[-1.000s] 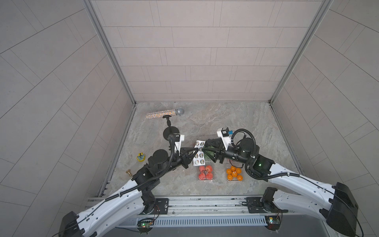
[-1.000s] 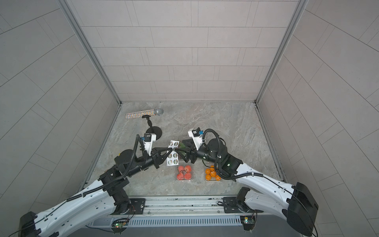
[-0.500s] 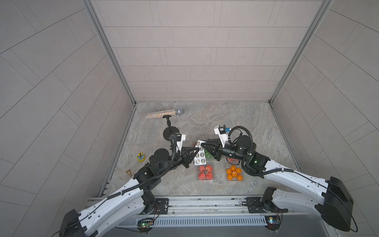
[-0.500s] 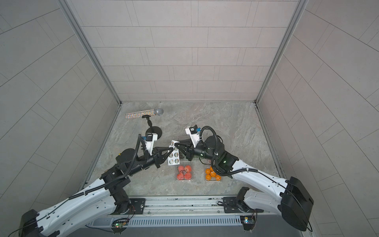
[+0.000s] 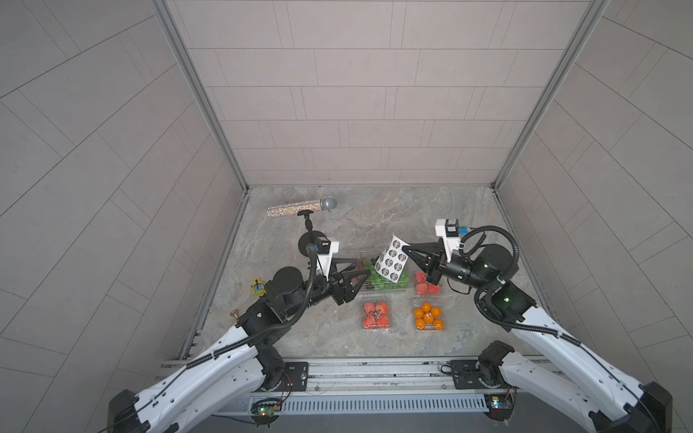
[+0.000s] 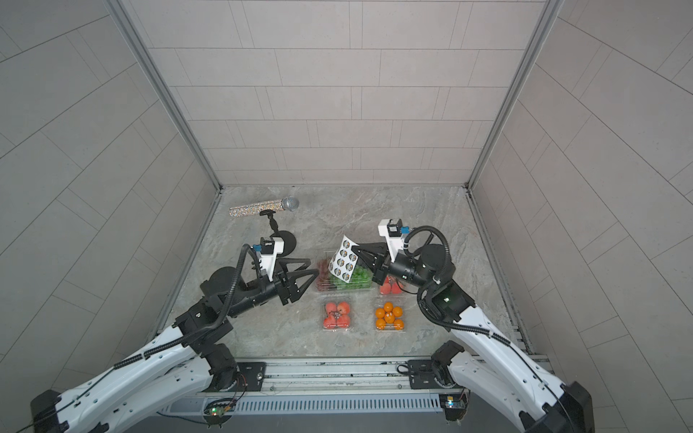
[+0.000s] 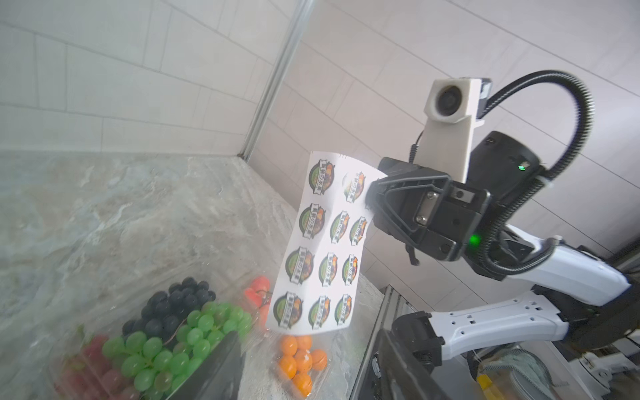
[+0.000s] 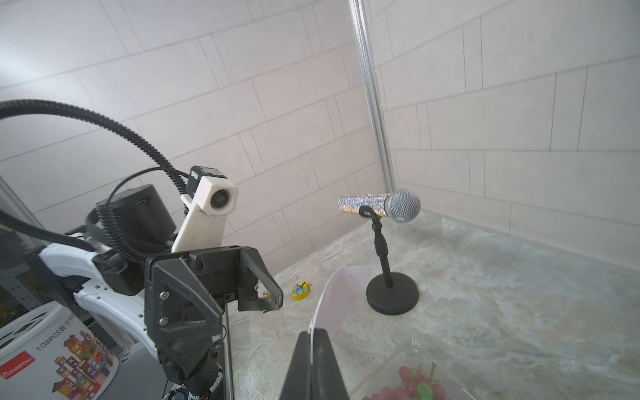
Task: Label fruit boxes
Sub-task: Adjust the label sticker, then tear off the label from the label sticker.
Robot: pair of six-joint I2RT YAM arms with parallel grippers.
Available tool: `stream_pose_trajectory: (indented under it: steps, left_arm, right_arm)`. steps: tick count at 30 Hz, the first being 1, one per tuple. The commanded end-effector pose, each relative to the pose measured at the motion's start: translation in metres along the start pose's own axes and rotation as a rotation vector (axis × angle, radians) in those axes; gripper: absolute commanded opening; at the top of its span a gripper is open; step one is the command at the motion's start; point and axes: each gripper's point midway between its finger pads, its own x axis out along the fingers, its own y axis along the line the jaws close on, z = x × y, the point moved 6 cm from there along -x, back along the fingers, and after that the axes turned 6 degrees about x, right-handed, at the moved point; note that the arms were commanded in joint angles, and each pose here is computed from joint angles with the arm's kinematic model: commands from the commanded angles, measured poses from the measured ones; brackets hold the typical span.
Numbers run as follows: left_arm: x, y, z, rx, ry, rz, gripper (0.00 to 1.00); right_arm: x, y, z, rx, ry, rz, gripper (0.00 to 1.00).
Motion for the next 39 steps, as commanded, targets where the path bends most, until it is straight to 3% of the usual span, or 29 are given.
stream_pose_trajectory:
  steps: [1,4,13,21,23,28,39]
  left_arm:
    - [0.0,-0.032,0.022,0.148,-0.04,-0.24,0.68]
    - [0.001,-0.048,0.027,0.24,-0.03,-0.375,0.72]
    - [0.006,-0.036,0.022,0.338,-0.007,-0.277,0.8]
    - [0.023,-0.028,0.017,0.315,0.006,-0.288,0.82]
    - [0.02,-0.032,0.02,0.308,-0.026,-0.328,0.79]
    - [0.01,-0.045,0.023,0.288,-0.051,-0.427,0.55]
    - [0.007,-0.038,0.016,0.282,-0.04,-0.363,0.18]
  right_arm:
    - [-0.01,0.025,0.002,-0.038,0.028,0.184,0.01]
    - [-0.01,0.038,0.007,-0.029,0.011,0.318,0.0]
    - [0.006,0.041,0.011,0.014,0.032,0.493,0.01]
    - [0.01,0.049,0.006,-0.004,0.055,0.567,0.01]
    - [0.011,0.049,0.004,-0.007,0.062,0.57,0.01]
    - [0.014,0.043,-0.002,-0.017,0.093,0.533,0.01]
    - [0.013,0.041,-0.003,-0.018,0.089,0.5,0.02]
